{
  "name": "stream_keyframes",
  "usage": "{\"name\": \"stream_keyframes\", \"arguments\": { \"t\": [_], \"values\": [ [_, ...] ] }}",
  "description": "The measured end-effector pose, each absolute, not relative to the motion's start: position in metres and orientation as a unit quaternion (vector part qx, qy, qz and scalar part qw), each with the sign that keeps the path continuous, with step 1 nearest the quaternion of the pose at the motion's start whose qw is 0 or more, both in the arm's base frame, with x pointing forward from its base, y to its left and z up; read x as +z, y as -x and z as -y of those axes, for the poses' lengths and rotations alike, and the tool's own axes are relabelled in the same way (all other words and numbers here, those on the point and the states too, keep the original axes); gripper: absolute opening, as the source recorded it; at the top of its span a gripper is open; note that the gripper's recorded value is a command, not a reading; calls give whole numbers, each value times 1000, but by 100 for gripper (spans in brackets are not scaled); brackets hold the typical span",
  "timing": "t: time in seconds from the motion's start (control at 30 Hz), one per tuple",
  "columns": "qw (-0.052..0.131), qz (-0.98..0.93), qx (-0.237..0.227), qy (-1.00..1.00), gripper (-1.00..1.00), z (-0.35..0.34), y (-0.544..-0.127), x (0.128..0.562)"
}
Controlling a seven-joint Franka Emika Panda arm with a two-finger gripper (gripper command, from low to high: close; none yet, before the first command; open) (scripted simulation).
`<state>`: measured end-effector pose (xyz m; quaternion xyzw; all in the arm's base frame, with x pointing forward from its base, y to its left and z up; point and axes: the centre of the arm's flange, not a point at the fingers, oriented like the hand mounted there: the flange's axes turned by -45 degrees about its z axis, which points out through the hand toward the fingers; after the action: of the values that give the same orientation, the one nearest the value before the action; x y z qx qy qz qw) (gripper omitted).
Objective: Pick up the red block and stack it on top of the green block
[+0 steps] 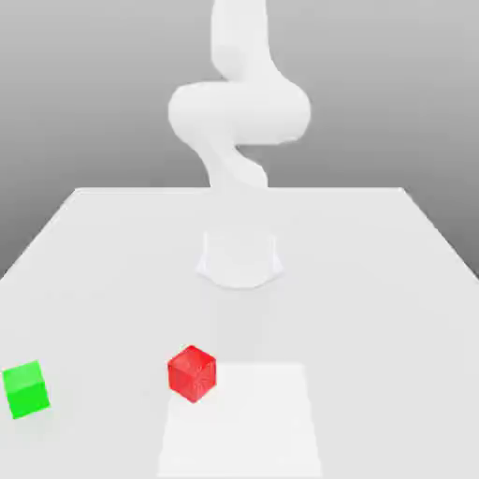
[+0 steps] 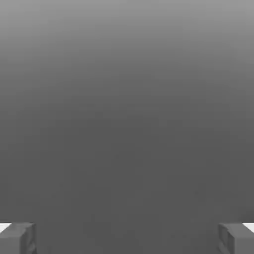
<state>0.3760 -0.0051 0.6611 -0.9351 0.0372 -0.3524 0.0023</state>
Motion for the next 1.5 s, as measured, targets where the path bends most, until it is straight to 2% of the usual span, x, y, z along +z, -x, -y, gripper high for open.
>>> {"name": "stream_keyframes", "arguments": {
  "t": [0.13,0.3,0.43,0.57,0.7,0.8,0.83,1.07,1.3,1.5],
  "values": [
    [2,-97,-281,955,0,20,-415,562],
    [1,-174,-191,966,0,42,-429,437],
    [1,-240,-113,964,0,58,-412,336],
    [1,-312,-24,950,0,68,-367,234],
    [0,-331,-2,943,0,69,-354,184],
    [0,-332,0,943,0,69,-352,156],
    [0,-332,0,943,-100,69,-351,148],
    [0,-332,-1,943,-100,69,-351,147],
    [0,-333,-1,943,-100,69,-351,203],
    [2,-493,0,870,-100,160,-372,223]
  ]
}}
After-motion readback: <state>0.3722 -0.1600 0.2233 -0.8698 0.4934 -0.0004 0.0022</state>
